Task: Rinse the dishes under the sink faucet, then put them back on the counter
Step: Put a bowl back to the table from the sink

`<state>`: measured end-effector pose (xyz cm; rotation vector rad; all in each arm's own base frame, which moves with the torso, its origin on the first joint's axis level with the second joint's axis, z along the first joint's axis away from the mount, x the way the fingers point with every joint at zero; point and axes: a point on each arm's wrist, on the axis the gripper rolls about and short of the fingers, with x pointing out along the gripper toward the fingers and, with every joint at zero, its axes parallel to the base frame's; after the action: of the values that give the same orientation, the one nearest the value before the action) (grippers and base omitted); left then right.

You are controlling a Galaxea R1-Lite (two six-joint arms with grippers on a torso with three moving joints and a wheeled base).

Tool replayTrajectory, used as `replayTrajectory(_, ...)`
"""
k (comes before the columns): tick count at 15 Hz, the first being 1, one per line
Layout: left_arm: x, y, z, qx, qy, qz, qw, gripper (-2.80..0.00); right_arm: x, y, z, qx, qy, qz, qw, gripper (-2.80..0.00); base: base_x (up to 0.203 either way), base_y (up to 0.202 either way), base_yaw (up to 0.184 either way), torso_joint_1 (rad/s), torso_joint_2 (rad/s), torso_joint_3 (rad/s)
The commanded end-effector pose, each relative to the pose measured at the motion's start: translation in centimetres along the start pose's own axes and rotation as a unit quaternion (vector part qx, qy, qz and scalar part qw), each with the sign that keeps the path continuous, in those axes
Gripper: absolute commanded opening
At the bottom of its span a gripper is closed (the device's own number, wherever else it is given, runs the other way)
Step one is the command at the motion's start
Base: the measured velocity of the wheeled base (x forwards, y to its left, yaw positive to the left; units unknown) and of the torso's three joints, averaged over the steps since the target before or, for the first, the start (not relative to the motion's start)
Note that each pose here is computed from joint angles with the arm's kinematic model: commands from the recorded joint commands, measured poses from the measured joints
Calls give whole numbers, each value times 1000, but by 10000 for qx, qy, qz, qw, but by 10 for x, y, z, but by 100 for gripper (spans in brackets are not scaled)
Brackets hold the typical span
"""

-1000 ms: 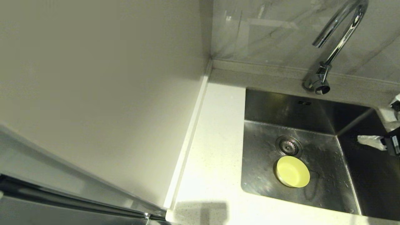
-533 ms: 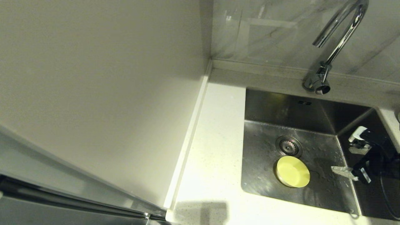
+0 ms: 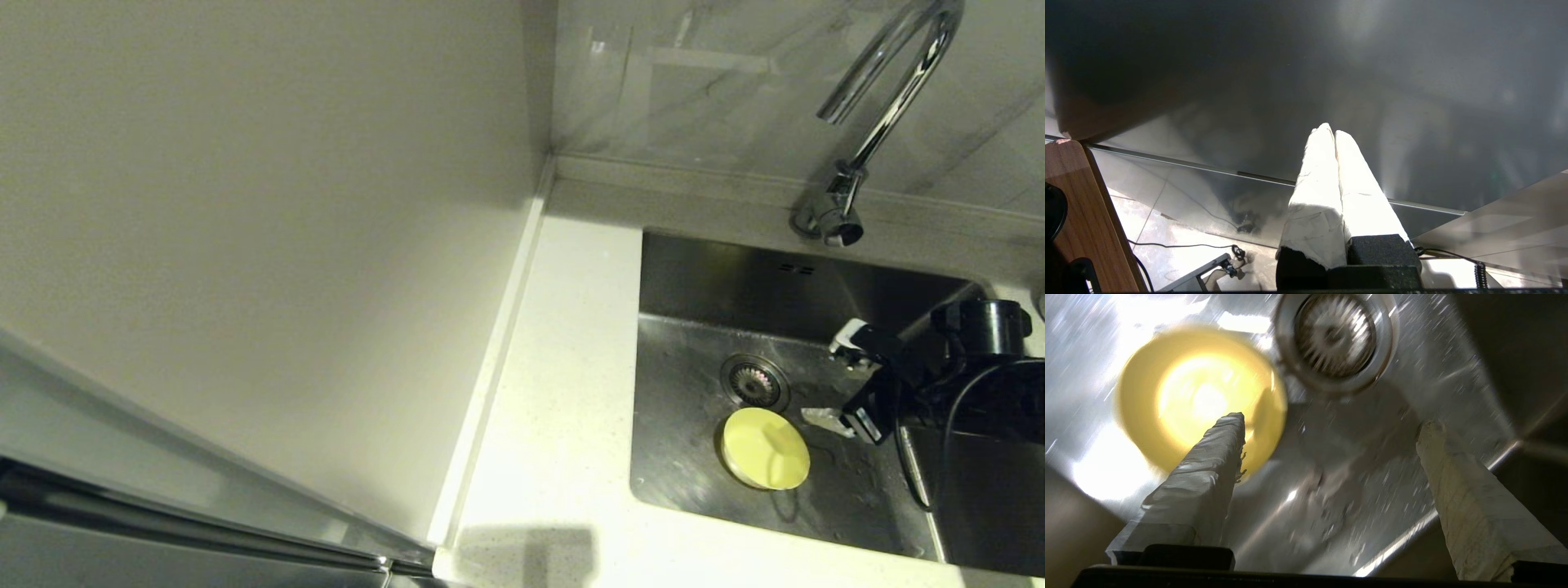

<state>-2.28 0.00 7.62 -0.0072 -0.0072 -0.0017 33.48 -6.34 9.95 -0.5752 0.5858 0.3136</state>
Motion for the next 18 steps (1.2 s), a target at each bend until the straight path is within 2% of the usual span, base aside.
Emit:
replayTrajectory(1, 0, 0, -1, -2, 13, 1, 10000, -280, 27, 7, 1, 91, -25, -39, 9999, 0, 0, 0, 0, 0, 0, 0)
replayTrajectory(9, 0, 0, -1, -2, 13, 1, 10000, -280, 38, 11, -6, 129, 257, -107, 9995, 0, 0, 0, 0, 0, 0, 0)
replayTrajectory(12, 0, 0, -1, -2, 13, 1, 10000, -280, 45, 16, -14, 70, 409, -12, 9991, 0, 0, 0, 0, 0, 0, 0)
replayTrajectory(15, 0, 0, -1, -2, 13, 1, 10000, -280, 51, 19, -20, -184, 541, 119, 9983, 0, 0, 0, 0, 0, 0, 0)
replayTrajectory(18, 0, 0, -1, -2, 13, 1, 10000, -280, 56, 25, -28, -160, 868, 273, 9957, 0, 0, 0, 0, 0, 0, 0)
